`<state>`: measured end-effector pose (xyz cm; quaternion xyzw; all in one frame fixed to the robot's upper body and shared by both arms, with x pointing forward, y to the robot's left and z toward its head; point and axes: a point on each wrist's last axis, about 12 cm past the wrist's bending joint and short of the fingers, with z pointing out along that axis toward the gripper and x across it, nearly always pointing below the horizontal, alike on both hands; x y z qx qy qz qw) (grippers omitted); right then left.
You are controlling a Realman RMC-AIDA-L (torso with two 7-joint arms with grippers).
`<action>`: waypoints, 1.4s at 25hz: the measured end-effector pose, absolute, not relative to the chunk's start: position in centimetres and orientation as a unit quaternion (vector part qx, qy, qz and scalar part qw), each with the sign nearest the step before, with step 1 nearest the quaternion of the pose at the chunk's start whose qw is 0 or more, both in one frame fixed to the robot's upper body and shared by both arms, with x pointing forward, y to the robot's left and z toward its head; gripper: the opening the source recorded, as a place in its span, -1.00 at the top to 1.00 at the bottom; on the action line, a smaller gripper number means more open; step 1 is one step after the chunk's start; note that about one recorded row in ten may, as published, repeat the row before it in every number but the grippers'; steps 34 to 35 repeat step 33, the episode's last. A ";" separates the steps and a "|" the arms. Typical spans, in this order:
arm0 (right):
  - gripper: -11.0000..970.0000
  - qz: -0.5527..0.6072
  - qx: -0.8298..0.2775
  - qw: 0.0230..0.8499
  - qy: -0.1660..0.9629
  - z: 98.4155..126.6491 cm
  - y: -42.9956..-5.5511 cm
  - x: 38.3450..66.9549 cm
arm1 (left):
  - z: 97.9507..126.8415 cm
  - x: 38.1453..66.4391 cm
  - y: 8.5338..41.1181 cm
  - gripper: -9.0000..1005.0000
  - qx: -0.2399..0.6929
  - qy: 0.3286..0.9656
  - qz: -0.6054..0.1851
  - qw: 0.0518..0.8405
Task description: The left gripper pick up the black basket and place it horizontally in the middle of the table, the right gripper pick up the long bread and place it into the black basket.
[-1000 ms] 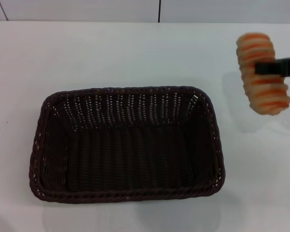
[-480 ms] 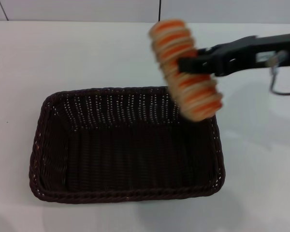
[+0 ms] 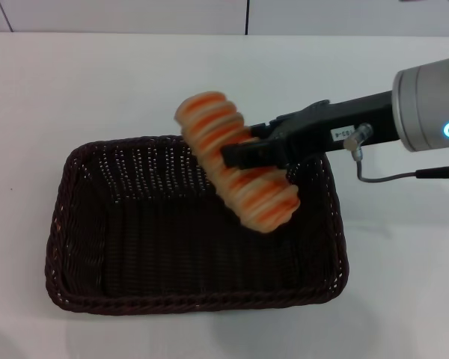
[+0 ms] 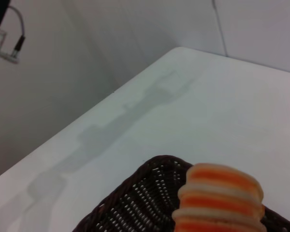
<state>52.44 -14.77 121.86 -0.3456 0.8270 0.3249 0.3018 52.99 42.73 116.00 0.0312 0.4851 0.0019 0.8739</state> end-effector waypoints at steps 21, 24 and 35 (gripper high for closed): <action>-0.32 0.132 -0.244 0.558 0.782 123.8 -22.4 55.2 | 114.7 53.5 41.6 -0.60 0.016 0.498 -0.026 0.866; -0.32 0.077 -0.190 0.623 0.754 122.7 -24.8 55.5 | 114.0 53.6 41.1 -0.60 0.008 0.505 -0.039 0.862; -0.32 -0.080 -0.082 0.730 0.674 116.9 -26.7 55.0 | 112.2 53.8 39.5 -0.60 -0.007 0.521 -0.076 0.850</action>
